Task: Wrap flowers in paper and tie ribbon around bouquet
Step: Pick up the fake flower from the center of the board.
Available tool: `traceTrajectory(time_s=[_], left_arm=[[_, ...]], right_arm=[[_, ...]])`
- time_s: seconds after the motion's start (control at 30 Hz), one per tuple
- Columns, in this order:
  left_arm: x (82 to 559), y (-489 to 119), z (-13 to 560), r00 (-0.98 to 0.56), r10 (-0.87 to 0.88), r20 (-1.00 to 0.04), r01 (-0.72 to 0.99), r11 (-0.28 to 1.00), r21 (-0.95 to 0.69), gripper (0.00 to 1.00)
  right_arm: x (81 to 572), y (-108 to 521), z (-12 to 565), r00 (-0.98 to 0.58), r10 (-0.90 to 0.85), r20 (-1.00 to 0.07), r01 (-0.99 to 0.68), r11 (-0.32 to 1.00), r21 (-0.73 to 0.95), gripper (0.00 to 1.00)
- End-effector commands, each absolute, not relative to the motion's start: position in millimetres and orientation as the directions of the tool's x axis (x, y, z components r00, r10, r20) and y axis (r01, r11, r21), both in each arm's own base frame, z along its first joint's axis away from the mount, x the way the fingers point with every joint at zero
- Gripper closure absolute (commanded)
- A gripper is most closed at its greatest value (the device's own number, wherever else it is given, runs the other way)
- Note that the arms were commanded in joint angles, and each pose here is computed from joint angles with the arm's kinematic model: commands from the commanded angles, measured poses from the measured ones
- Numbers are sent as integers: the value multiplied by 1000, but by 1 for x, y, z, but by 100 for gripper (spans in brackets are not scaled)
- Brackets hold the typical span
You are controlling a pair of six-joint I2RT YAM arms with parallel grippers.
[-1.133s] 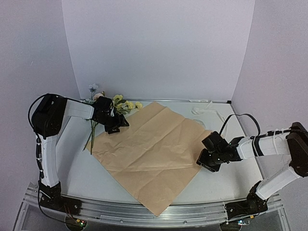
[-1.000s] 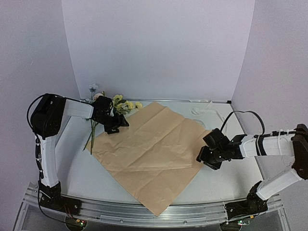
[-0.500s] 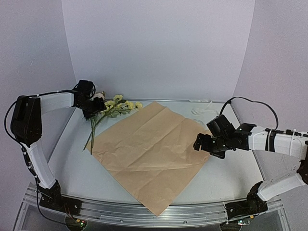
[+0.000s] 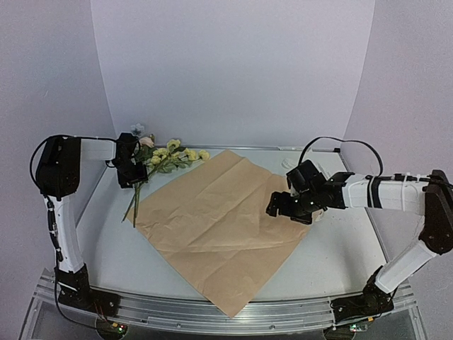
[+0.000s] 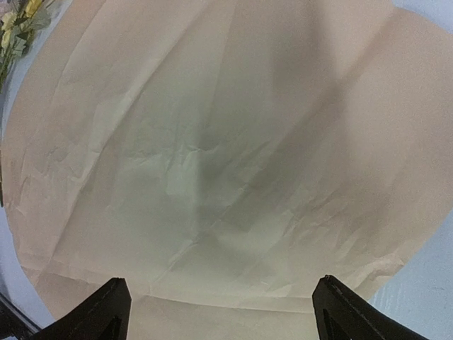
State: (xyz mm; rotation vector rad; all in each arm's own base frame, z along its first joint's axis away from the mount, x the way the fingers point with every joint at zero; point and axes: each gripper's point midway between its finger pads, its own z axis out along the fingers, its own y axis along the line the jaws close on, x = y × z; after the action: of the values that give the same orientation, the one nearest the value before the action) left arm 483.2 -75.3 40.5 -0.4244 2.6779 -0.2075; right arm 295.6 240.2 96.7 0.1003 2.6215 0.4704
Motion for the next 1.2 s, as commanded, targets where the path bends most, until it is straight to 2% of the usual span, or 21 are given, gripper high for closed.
traceTrajectory(time_s=[0.0, 0.17, 0.37, 0.6, 0.83, 1.17], left_arm=[[498, -68, 44, -876, -261, -406, -227, 965, -129, 34], [504, -70, 25, -895, -234, -380, -208, 972, -107, 38], [506, -69, 12, -900, -230, -371, -209, 973, -97, 48], [506, -59, 10, -890, -220, -399, -218, 975, -50, 80], [519, -50, 44, -847, -182, -498, -207, 978, -7, 99], [536, -47, 125, -760, -130, -636, -170, 986, 1, 100]], right_arm=[[309, 263, 103, -882, 124, -454, -71, 918, 390, 9], [311, 269, 94, -890, 107, -443, -83, 918, 387, 10], [311, 270, 80, -900, 92, -425, -82, 925, 372, 11], [309, 270, 61, -915, 84, -395, -71, 930, 361, 13], [305, 267, 52, -922, 83, -378, -60, 934, 352, 14], [298, 266, 41, -930, 86, -358, -45, 939, 342, 14]])
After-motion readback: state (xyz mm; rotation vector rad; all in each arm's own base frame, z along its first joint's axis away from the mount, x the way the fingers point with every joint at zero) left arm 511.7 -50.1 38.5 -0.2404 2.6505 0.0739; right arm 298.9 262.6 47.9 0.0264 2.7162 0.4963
